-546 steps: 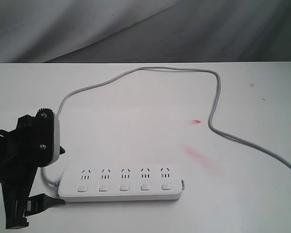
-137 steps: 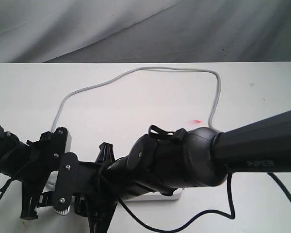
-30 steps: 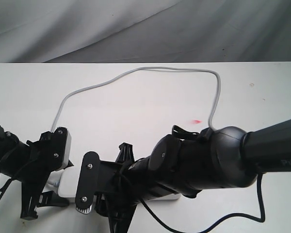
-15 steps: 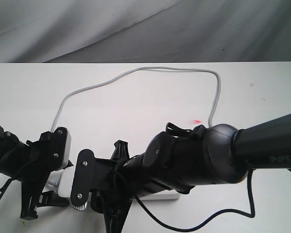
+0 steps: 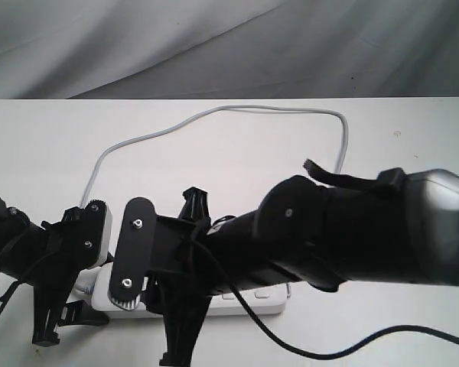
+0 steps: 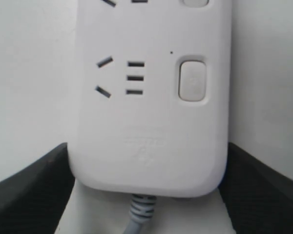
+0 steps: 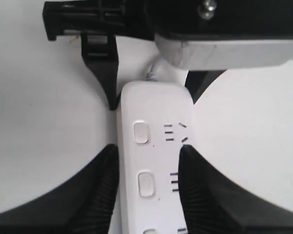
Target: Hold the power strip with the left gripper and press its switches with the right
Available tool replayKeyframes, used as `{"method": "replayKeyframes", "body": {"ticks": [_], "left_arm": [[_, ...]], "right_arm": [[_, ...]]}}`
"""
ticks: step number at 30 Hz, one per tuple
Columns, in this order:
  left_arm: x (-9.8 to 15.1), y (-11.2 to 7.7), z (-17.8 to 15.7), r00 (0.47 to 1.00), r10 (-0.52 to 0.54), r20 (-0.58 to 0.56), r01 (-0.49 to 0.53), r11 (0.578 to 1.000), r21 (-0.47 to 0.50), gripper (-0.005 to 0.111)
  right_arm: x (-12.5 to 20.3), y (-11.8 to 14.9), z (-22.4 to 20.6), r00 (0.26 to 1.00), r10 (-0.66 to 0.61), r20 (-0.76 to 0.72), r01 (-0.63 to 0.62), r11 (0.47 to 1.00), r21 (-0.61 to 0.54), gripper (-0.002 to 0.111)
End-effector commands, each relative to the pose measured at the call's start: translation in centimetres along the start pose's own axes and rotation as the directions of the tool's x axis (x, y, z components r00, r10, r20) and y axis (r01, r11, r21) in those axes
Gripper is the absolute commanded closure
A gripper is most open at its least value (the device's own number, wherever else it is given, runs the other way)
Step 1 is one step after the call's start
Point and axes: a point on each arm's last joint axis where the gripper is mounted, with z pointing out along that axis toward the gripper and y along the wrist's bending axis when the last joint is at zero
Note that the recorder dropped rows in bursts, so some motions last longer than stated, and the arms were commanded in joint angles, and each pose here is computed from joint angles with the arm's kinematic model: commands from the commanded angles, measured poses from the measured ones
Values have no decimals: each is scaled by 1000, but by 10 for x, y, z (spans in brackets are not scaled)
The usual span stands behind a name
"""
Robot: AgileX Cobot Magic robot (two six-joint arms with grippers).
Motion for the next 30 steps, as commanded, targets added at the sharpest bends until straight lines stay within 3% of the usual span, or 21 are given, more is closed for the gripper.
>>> {"method": "replayKeyframes", "body": {"ticks": [1, 16, 30], "left_arm": [[3, 3, 0, 1000, 20, -23, -21, 1000, -21, 52], [3, 3, 0, 999, 20, -25, -21, 1000, -23, 52], [3, 3, 0, 999, 20, -25, -21, 1000, -23, 52]], "right_arm": [[20, 10, -15, 999, 34, -39, -33, 999, 14, 71], [54, 12, 0, 989, 21, -149, -23, 1000, -13, 71], [44, 5, 17, 991, -15, -131, 7, 998, -57, 71]]}}
